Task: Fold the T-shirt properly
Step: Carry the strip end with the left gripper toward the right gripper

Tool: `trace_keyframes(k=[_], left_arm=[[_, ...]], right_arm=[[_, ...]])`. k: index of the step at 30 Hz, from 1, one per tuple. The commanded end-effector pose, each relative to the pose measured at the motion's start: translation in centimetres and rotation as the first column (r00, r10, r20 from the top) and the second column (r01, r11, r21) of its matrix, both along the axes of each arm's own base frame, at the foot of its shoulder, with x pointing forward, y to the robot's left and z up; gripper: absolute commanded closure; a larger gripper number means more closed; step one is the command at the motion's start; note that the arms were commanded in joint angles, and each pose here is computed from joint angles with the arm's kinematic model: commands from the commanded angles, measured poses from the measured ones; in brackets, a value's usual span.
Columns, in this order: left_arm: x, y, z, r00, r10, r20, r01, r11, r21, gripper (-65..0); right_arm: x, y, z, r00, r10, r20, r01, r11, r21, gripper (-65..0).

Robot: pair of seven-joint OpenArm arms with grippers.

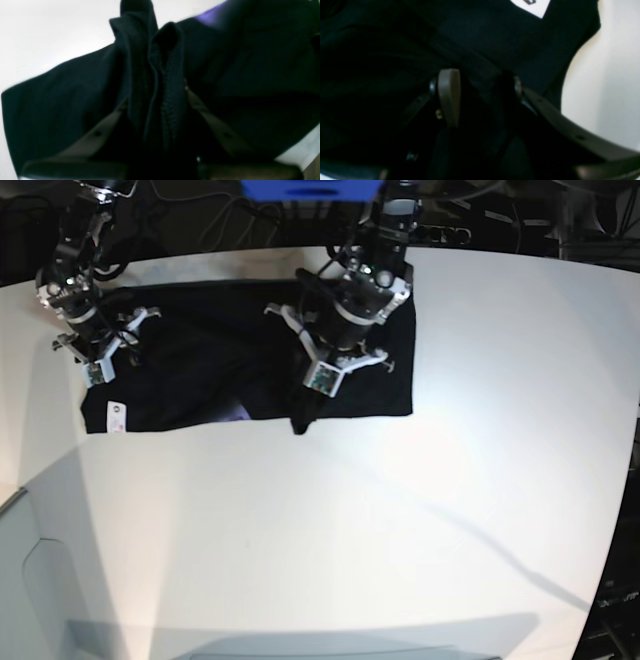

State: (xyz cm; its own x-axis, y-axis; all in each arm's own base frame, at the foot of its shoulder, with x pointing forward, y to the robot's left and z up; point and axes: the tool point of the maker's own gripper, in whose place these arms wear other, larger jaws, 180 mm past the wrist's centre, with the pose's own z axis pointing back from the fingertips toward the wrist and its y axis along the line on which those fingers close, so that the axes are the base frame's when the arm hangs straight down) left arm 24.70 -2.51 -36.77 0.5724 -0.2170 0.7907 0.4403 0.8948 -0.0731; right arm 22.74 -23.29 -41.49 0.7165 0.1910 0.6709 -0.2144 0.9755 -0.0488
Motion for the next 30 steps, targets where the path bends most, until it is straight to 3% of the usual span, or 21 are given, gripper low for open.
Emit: trace_keyframes(k=[1, 12, 14, 18, 21, 30], left_arm=[[0.8, -0.9, 1.3, 0.999, -0.005, 0.045, 0.006, 1.000, -0.031, 0.0], [0.1, -3.3, 0.3, 0.997, -0.079, 0.013, 0.079, 0.996, -0.034, -1.4], [0.1, -3.5, 0.3, 0.996, -0.083, 0.014, 0.083, 0.996, -0.037, -6.9], [0.2, -3.5, 0.8, 0.996, -0.080, 0.028, 0.081, 0.996, -0.043, -25.3], [0.3, -3.5, 0.9, 0.996, -0.079, 0.033, 0.080, 0.996, -0.045, -32.4], [1.2, -2.1, 7.4, 0.980, -0.019, 0.196, 0.038, 0.995, -0.095, -34.5]], right_arm=[[0.4, -0.3, 0.6, 1.000, 0.012, 0.014, -0.012, 1.000, -0.016, -27.4], [0.3, -0.3, 0.5, 1.000, 0.012, 0.013, -0.012, 1.000, -0.016, -27.4], [0.3, -0.3, 0.5, 1.000, 0.012, 0.013, -0.012, 1.000, -0.016, -27.4], [0.3, -0.2, 0.5, 1.000, 0.013, 0.011, -0.013, 1.000, -0.016, -27.4], [0.3, -0.2, 0.5, 1.000, 0.013, 0.011, -0.013, 1.000, -0.016, -27.4], [0.3, -0.2, 0.5, 1.000, 0.014, 0.011, -0.014, 1.000, -0.017, -27.4]])
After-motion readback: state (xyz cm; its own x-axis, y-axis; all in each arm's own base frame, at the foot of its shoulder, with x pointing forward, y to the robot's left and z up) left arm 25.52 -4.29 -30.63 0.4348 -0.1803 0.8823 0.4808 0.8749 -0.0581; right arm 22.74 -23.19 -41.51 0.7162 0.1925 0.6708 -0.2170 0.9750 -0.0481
